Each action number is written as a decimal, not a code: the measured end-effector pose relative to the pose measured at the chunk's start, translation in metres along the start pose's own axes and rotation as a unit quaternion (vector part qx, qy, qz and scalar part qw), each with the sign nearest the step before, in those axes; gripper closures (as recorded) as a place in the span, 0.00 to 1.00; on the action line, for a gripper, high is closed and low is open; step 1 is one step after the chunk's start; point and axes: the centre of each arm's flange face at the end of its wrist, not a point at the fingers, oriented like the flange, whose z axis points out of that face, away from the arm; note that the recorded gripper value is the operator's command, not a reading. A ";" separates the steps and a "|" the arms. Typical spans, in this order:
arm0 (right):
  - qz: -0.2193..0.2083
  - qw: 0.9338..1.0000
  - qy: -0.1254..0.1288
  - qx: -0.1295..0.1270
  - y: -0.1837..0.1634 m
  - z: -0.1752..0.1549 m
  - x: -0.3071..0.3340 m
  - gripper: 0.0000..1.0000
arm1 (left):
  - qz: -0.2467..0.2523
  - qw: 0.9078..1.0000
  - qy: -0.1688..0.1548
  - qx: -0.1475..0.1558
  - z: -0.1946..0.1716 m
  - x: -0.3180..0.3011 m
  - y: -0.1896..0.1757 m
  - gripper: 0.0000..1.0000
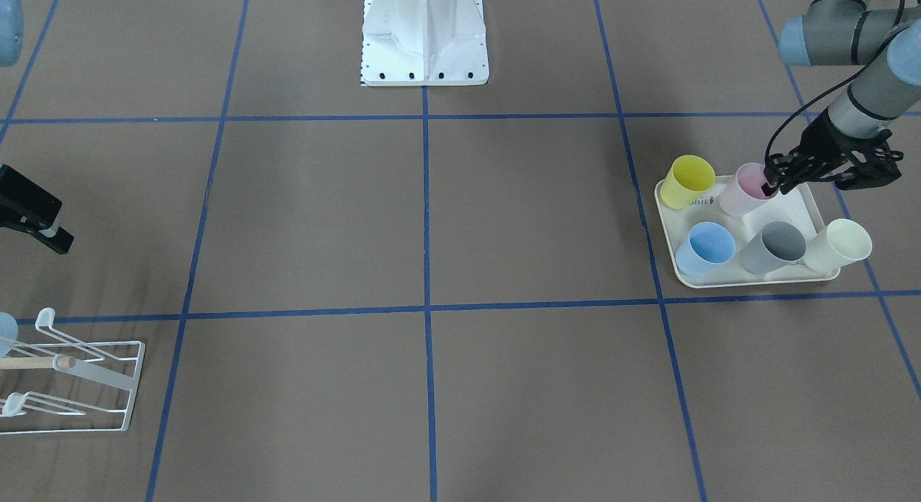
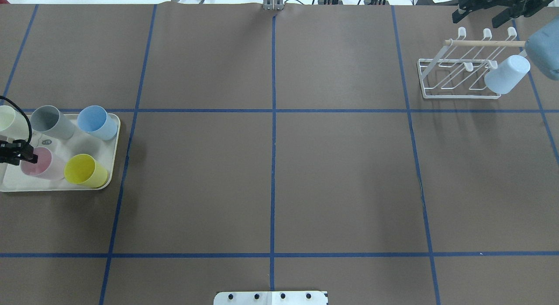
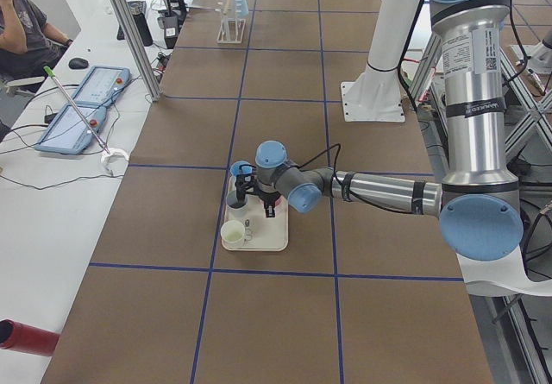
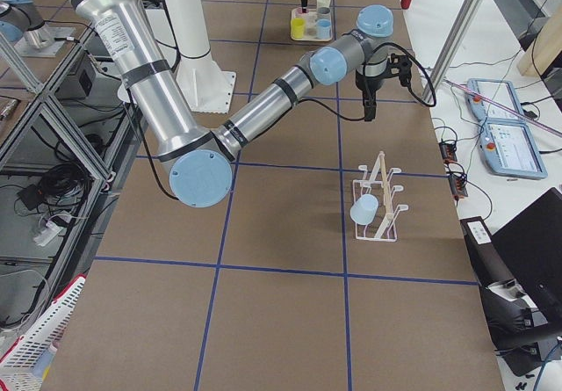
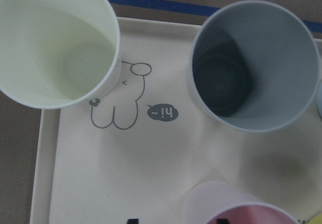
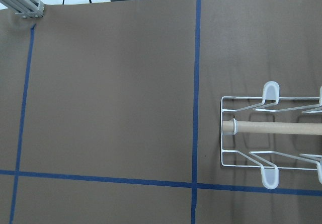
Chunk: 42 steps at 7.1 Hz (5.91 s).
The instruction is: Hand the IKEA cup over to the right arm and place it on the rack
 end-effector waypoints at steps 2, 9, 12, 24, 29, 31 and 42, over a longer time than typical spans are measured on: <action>0.000 1.000 0.000 0.000 0.000 0.000 0.000 0.01 | 0.008 1.000 0.005 0.002 -0.001 0.010 -0.003 1.00; -0.002 1.000 -0.001 -0.002 0.001 0.003 -0.003 0.01 | 0.029 0.998 -0.003 0.061 -0.097 -0.064 0.024 1.00; -0.005 1.000 -0.002 -0.001 0.003 0.002 -0.005 0.01 | 0.026 0.994 -0.038 0.097 -0.158 -0.090 -0.015 1.00; 0.152 0.974 -0.101 0.136 0.010 0.004 -0.033 0.01 | -0.163 0.943 0.054 0.285 -0.200 0.232 -0.137 1.00; 0.249 0.928 -0.266 0.078 0.069 0.039 -0.095 0.01 | -0.281 0.896 0.279 0.201 -0.190 0.342 -0.064 1.00; 0.259 0.908 -0.325 0.056 0.097 0.050 -0.125 0.01 | -0.323 0.868 0.351 0.137 -0.189 0.373 -0.026 1.00; 0.160 0.824 -0.539 -0.063 0.209 0.053 -0.196 0.01 | -0.266 0.715 0.632 -0.138 -0.203 0.367 0.092 1.00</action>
